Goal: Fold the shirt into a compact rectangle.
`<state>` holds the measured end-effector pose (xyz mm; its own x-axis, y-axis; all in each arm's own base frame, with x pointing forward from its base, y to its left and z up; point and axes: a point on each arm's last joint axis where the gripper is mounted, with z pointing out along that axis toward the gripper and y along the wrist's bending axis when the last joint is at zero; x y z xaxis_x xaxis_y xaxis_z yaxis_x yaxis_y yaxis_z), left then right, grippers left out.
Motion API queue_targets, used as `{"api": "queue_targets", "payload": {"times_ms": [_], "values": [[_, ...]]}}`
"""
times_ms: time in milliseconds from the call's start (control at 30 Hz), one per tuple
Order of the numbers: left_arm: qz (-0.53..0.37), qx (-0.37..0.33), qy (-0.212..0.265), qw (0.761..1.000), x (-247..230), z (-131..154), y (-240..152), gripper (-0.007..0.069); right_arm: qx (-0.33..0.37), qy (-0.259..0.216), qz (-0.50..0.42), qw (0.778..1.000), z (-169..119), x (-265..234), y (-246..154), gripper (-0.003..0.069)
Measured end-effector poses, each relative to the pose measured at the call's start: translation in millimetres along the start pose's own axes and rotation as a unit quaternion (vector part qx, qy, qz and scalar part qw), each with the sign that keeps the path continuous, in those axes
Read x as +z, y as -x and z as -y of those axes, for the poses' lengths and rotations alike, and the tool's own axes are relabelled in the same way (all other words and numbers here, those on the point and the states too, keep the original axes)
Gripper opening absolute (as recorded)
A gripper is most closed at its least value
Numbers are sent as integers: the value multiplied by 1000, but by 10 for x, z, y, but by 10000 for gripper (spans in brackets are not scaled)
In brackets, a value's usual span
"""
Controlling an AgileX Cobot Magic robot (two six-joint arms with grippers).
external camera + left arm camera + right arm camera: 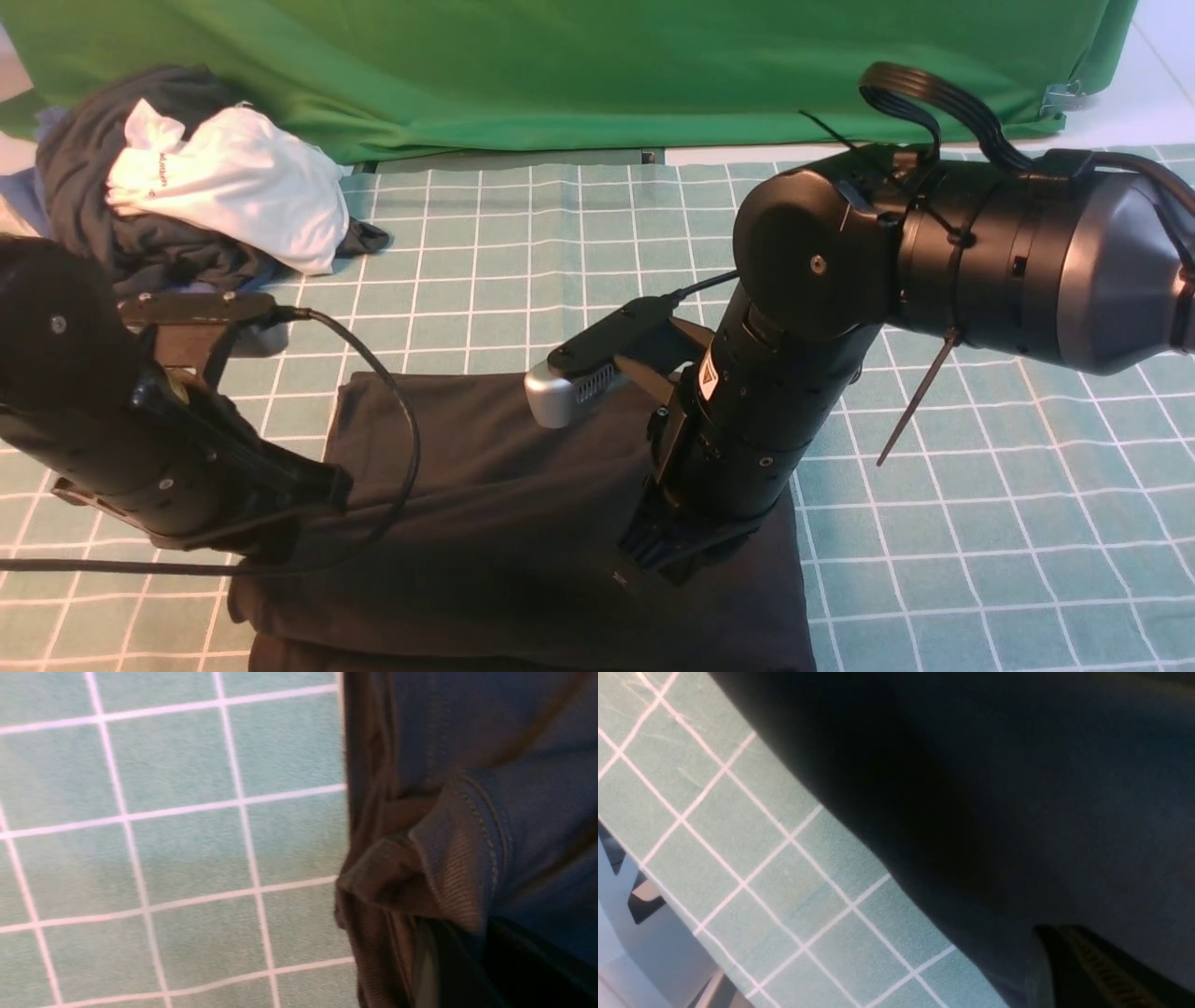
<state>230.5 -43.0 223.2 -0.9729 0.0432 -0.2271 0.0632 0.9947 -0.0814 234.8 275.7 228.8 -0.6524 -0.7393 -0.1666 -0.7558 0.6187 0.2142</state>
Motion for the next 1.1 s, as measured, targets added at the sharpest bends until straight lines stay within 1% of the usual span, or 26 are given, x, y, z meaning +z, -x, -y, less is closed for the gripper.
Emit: {"api": "queue_targets", "payload": {"times_ms": [33, 67, 100, 133, 167, 267, 333, 433, 500, 533, 567, 600, 633, 667, 733, 800, 833, 967, 1100], "values": [[1, -3, 2, 1000, 0, -4, 1, 146, 0, 0, 0, 1000, 0, 0, 0, 6], [1, -3, 2, 1000, 0, -4, 1, 160, 0, 0, 0, 1000, 0, 0, 0, 6], [0, -2, 4, 1000, 0, -7, 1, 188, 0, 0, 0, 1000, 0, 0, 0, 6], [-4, -1, 6, 1000, 0, -11, -7, 249, 0, 0, 0, 1000, 0, 0, 0, 6], [-7, 0, 8, 1000, -3, -14, -14, 287, -2, 0, 0, 1000, 0, 0, 0, 6], [-23, 4, 13, 1000, -36, -21, -33, 372, -6, 0, -4, 1000, -1, 0, -8, 6], [-28, 12, 23, 999, -116, -34, -27, 418, -9, 0, -9, 1000, 0, 0, -17, 6], [-8, 16, 29, 999, -264, -34, 25, 433, -11, -3, -18, 1000, 5, -1, -33, 6], [19, 17, 23, 999, -386, -15, 69, 409, -13, -11, -22, 1000, 17, -13, -45, 8], [26, 18, 16, 999, -420, -2, 70, 385, -12, -14, -22, 1000, 20, -22, -48, 8], [34, 26, -10, 999, -466, 46, 69, 331, -11, -21, -19, 1000, 25, -57, -54, 8], [35, 26, -10, 999, -469, 46, 68, 320, -11, -22, -19, 1000, 27, -58, -54, 8], [41, 40, -52, 997, -494, 124, 64, 230, -12, -29, -12, 999, 28, -115, -64, 8], [44, 47, -80, 995, -496, 178, 60, 141, -10, -32, -7, 999, 27, -161, -73, 8], [53, 62, -125, 989, -454, 300, 55, 48, -9, -36, 0, 999, 27, -223, -86, 8], [43, 69, -127, 988, -365, 347, 36, 22, -10, -39, -1, 999, 34, -229, -90, 8], [35, 72, -120, 990, -286, 355, 24, 13, -10, -42, -3, 999, 48, -214, -98, 8], [-8, 45, -65, 997, 100, 256, -42, 3, -2, -45, -29, 999, 104, -77, -186, 9], [-40, 33, -42, 998, 387, 188, -163, 3, 15, -49, -49, 997, 187, 171, -358, 12]]}}
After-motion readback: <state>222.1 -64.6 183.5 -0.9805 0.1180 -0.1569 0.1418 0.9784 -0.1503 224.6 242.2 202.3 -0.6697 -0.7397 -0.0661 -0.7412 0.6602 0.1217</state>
